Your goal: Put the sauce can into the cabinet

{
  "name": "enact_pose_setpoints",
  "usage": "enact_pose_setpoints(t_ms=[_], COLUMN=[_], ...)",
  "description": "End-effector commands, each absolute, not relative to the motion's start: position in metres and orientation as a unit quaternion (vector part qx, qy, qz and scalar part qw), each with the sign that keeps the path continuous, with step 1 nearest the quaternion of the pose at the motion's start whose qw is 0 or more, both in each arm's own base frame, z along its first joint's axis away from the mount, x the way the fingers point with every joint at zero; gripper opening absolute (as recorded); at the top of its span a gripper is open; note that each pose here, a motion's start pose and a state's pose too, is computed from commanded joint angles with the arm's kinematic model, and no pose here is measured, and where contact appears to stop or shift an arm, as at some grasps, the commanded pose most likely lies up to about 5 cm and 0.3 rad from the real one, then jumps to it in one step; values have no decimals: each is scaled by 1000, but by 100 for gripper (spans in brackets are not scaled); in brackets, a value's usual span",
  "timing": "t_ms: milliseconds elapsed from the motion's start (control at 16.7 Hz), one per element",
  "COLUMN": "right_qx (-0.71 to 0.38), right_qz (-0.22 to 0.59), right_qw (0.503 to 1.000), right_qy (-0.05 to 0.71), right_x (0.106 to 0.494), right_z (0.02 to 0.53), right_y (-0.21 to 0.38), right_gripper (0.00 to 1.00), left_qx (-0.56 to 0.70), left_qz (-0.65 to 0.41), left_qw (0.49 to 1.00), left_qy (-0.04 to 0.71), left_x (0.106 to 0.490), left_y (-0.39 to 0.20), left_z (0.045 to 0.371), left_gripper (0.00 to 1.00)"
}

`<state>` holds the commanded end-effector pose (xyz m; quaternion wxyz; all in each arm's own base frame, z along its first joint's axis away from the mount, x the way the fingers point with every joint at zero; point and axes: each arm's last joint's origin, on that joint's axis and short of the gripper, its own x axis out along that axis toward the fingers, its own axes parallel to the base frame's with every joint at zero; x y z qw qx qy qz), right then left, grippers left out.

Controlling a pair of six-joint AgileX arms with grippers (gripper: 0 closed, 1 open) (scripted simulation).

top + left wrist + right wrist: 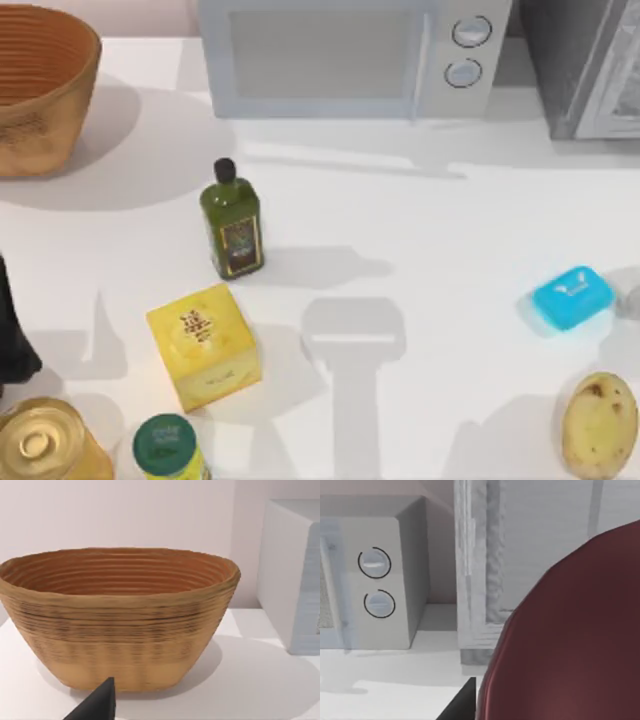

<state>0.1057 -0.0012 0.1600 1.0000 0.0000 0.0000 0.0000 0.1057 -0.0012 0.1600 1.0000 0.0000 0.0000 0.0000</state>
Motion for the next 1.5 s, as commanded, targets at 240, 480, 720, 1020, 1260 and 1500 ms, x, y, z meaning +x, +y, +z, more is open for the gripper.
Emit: enact_pose_setpoints(t_ms=[240,480,720,1020,1260,1500], right_qx=[0,1,3,3,2,2], right_qz=[3,8,11,3,-2,-2], right_qw=[1000,1000,999,1000,1000,1000], right_qy=[3,14,32,30,17,5], right_x=[106,106,112,137,172,209], right_z=[160,174,231,344,433,495], right_y=[-1,1,4,10,20,33], right_gripper=[0,0,0,0,0,0], left_qx=[0,0,0,0,0,0], left_qz=[0,0,0,0,0,0], left_qw=[1000,1000,1000,1000,1000,1000], left_qy=[0,0,0,0,0,0], left_x=[106,106,106,106,106,106], left_y=[-1,-1,-1,-1,-1,-1], left_z=[160,160,160,160,160,160], left_gripper=[100,100,100,100,100,100])
